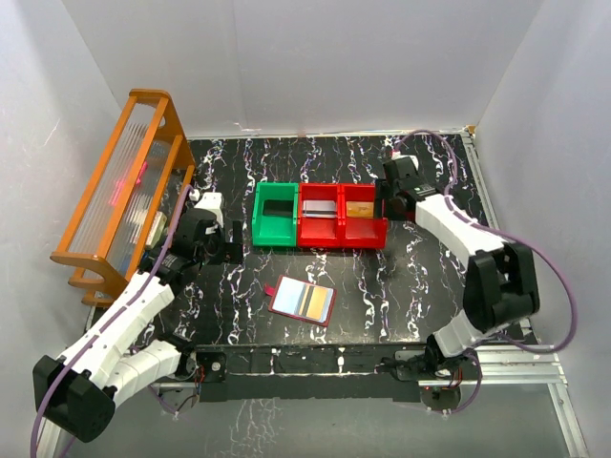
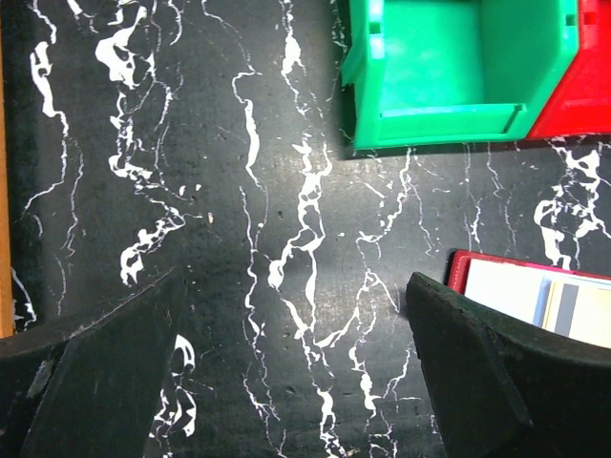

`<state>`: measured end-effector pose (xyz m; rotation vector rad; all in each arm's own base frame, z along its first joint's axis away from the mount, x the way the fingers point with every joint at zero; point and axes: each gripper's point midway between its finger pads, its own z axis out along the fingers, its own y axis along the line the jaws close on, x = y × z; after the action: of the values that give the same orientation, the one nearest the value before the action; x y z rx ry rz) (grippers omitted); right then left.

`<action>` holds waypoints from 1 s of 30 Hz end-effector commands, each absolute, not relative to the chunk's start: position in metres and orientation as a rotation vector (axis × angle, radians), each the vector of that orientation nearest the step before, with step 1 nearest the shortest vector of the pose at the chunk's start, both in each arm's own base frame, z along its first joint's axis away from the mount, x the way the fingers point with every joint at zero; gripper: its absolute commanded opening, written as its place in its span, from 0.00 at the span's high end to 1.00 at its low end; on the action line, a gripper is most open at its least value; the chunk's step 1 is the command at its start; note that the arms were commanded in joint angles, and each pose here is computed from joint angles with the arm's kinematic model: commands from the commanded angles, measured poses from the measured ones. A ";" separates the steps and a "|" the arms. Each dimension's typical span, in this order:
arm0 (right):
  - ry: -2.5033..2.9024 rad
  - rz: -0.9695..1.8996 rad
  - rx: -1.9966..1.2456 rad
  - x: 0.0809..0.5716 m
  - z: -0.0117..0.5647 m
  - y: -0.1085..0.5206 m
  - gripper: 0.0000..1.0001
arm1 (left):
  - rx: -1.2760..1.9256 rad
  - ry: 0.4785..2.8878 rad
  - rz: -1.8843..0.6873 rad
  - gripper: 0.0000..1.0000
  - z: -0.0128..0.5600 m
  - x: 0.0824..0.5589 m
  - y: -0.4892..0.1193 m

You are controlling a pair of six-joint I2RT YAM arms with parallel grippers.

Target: Take the credit cards out of the card holder

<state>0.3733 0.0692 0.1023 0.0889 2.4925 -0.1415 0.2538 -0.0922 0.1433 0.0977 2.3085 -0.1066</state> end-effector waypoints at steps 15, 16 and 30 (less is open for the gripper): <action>2.263 1.290 0.357 0.202 0.135 0.204 0.45 | 0.167 2.367 -1.195 0.02 0.168 0.190 -0.224; 2.258 1.319 0.349 0.197 0.135 0.207 0.45 | 0.181 2.376 -1.216 0.01 0.168 0.188 -0.227; 2.376 1.335 0.356 0.171 0.107 0.258 0.54 | 0.079 2.587 -1.090 0.02 0.123 0.178 -0.233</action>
<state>0.1559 0.2323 0.0836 0.3651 2.4692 1.2920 0.1844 -0.2309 0.1184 0.1477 2.5928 -1.0550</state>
